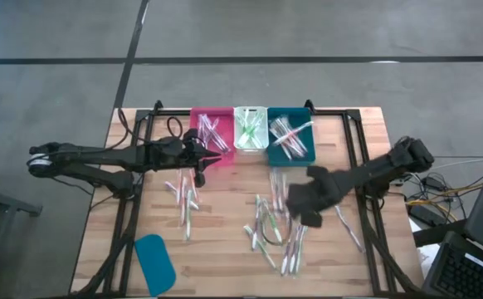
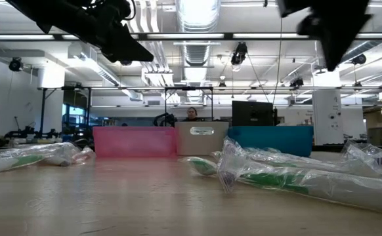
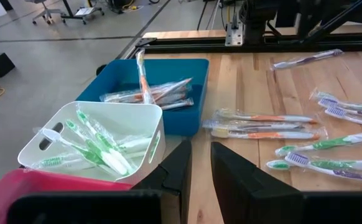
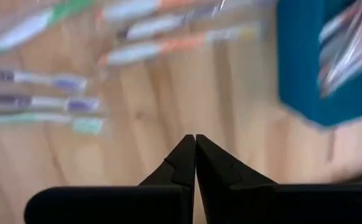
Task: Pick & Place Toothbrushes
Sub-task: Put the violet toothbrush into the pink bin
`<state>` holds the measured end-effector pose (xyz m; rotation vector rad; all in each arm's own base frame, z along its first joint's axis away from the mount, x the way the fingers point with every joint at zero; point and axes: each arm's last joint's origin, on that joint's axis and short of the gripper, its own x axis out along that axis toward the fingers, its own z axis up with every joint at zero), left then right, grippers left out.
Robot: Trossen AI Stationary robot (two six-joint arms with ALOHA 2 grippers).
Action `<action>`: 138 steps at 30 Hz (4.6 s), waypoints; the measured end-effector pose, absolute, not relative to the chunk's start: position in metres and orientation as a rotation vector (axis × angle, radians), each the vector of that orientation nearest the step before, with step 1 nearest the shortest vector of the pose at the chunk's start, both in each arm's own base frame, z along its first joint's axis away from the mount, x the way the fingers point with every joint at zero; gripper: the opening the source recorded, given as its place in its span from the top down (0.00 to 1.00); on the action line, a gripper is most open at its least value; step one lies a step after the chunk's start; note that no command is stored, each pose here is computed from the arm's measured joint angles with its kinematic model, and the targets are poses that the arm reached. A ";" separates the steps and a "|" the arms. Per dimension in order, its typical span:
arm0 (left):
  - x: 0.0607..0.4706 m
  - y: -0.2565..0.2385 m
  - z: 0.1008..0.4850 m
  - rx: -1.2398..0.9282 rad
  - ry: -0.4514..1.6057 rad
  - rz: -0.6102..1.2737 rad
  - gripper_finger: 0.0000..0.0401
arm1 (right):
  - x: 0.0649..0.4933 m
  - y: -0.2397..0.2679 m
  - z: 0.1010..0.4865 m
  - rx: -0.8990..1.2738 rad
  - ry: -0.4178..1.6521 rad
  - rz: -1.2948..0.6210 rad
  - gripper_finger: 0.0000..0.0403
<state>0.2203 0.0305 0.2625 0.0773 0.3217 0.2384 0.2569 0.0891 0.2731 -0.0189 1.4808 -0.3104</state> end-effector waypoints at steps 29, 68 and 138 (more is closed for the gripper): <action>0.207 0.031 0.263 0.246 0.512 0.266 0.84 | 0.148 0.136 0.217 0.420 1.269 -0.369 0.98; 0.206 0.032 0.260 0.237 0.519 0.286 0.84 | 0.097 0.106 0.177 0.887 1.661 -0.654 0.59; 0.206 0.032 0.260 0.183 0.513 0.300 0.84 | 0.136 0.130 0.140 0.638 1.631 -0.592 0.96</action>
